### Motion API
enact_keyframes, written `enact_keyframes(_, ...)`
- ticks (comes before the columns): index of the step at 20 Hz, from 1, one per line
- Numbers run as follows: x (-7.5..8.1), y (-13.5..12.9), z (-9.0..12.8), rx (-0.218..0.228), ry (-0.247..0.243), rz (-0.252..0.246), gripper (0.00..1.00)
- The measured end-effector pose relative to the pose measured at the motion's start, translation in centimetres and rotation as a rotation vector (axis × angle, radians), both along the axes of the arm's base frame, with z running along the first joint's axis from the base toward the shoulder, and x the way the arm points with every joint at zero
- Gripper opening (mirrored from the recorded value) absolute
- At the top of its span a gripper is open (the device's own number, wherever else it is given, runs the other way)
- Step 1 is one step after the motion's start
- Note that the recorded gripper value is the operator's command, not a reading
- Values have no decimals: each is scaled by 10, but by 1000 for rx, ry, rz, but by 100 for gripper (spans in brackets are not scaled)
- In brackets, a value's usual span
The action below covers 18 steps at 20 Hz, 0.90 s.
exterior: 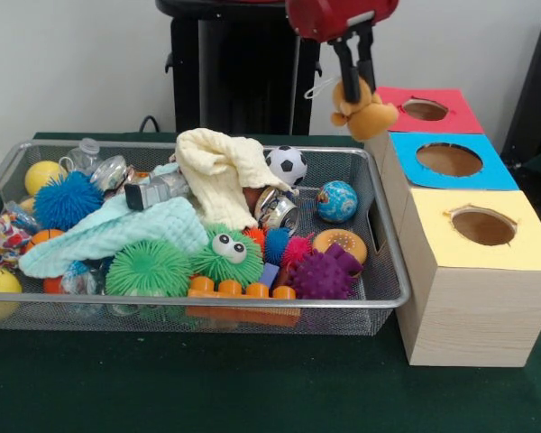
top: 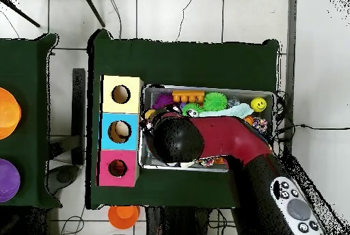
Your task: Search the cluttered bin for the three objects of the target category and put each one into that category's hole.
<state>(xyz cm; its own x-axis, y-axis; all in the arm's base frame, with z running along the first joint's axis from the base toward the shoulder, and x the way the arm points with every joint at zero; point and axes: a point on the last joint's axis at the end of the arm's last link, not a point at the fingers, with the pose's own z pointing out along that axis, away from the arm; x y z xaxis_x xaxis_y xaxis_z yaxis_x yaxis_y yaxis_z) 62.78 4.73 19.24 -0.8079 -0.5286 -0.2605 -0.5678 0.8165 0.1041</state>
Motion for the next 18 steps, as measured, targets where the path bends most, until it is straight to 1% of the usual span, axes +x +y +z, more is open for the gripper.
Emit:
enact_keyframes(3, -9, 13, -4, 9, 26, 7, 0)
enact_keyframes(5, -18, 21, -10, 12, 52, 11, 0)
enact_keyframes(10, -33, 27, -20, 7, 89, 14, 0)
enact_keyframes(12, -42, 32, -25, 6, 113, 15, 0)
enact_keyframes(13, -45, 33, -27, 7, 119, 15, 0)
enact_keyframes(14, -52, 36, -31, 12, 141, 11, 0)
enact_keyframes(18, -58, 42, -37, 23, 170, 0, 0)
